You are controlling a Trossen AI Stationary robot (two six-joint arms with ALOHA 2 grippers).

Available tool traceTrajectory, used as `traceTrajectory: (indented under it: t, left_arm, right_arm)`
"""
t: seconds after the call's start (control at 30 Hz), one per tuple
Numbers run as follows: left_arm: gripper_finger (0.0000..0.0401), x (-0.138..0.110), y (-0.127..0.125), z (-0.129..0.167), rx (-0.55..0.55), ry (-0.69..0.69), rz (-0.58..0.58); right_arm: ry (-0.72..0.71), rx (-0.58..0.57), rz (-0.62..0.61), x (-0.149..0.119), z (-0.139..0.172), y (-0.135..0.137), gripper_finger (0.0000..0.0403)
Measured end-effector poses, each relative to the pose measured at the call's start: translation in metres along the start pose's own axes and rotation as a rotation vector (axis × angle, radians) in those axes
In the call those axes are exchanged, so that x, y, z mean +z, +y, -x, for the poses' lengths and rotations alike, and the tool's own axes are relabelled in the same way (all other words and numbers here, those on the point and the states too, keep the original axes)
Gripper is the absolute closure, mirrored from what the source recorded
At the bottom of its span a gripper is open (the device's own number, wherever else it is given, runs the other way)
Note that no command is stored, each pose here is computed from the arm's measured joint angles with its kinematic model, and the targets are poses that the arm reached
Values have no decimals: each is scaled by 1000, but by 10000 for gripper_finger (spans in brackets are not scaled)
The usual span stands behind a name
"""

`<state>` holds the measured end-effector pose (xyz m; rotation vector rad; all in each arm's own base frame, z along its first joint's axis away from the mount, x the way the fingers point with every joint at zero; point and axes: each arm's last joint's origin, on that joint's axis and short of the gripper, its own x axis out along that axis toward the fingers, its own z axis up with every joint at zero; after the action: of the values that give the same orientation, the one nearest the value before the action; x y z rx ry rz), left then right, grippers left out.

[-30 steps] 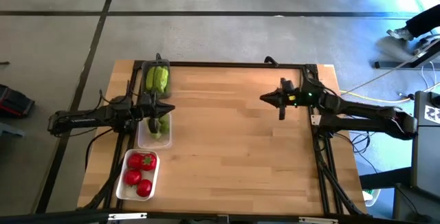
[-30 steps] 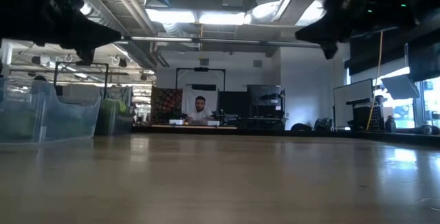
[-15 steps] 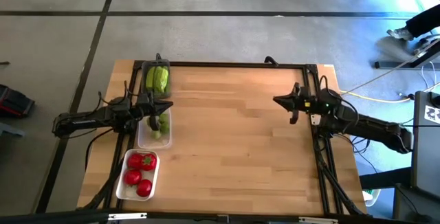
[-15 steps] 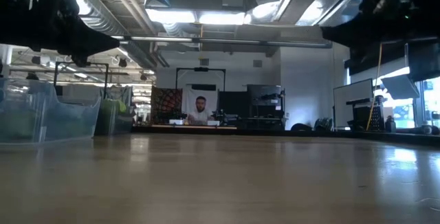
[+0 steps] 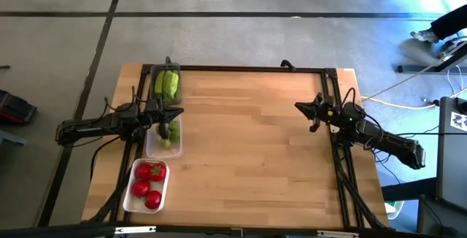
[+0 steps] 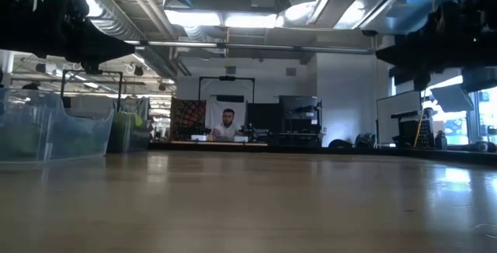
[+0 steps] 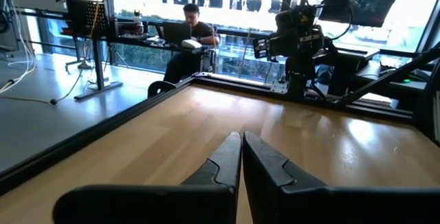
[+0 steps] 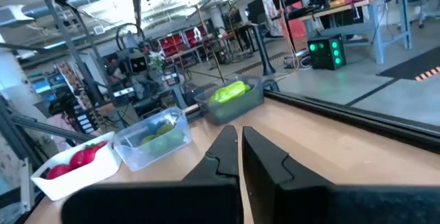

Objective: Sort produce into baskets
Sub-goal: Return to Home Position

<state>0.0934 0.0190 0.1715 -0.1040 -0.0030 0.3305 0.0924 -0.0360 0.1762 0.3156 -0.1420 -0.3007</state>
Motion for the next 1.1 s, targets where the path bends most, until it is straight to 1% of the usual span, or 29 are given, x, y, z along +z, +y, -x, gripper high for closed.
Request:
traceTrajectory:
  t: [0.07,0.2,0.33,1.1]
  left_arm:
    - [388,0,0,0,0,0,-3]
    - [392,0,0,0,0,0,1]
    - [395,0,0,0,0,0,-2]
    - [396,0,0,0,-1,0,0]
  right_arm:
    - [-3,10,2,0,2,0,393]
    - [40,-9,-1,-4,2,-1,393]
    - [52,-13,-9,-6,2,-2,393]
    - [58,-14,-7,-7,2,-2,393]
